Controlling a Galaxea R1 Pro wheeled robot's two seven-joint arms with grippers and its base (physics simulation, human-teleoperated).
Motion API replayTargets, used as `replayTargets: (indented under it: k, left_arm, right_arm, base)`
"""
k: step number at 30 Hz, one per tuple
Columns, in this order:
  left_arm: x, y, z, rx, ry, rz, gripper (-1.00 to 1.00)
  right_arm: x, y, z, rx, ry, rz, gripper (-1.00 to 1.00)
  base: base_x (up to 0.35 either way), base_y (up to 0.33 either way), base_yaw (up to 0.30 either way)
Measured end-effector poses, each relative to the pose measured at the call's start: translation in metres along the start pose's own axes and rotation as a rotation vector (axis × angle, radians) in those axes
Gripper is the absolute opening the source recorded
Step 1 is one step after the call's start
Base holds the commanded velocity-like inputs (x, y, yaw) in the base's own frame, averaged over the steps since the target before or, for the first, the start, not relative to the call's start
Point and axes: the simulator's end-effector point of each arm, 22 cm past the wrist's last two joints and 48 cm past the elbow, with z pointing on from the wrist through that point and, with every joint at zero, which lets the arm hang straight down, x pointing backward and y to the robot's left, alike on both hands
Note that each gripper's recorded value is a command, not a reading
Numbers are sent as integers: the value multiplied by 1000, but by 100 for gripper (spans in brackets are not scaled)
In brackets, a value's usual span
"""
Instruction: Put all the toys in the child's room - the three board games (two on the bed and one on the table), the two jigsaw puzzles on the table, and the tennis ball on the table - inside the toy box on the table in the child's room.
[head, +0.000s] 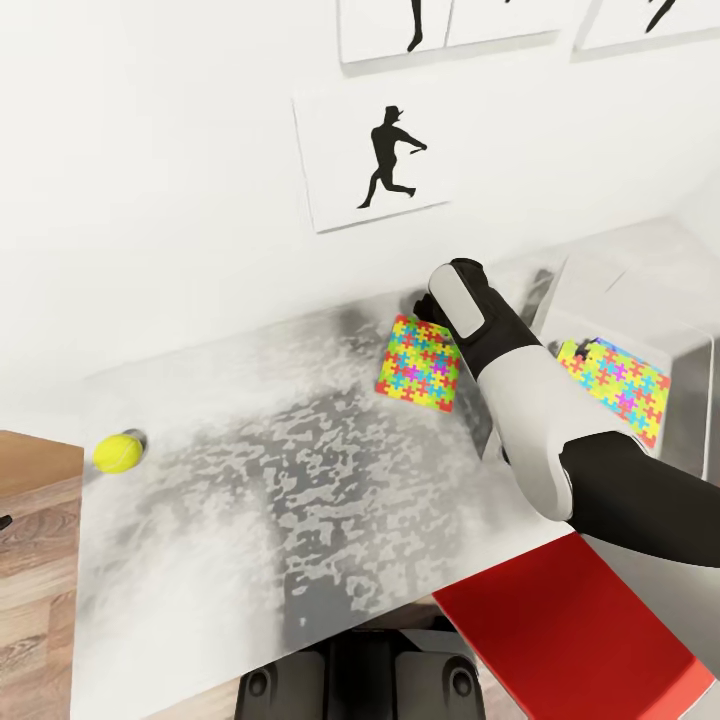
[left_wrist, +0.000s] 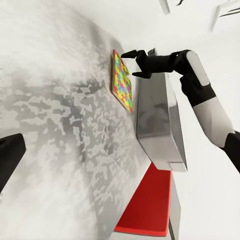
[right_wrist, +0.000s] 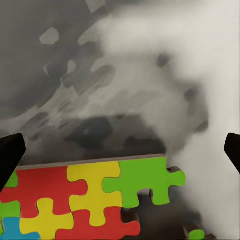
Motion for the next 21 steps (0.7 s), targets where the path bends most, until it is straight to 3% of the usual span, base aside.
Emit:
replayTargets:
  k: [21]
  left_arm:
    - [0, 0, 0, 0, 0, 0, 100]
  right_arm:
    - [0, 0, 0, 0, 1, 0, 100]
  base:
    - [-32, 22, 0]
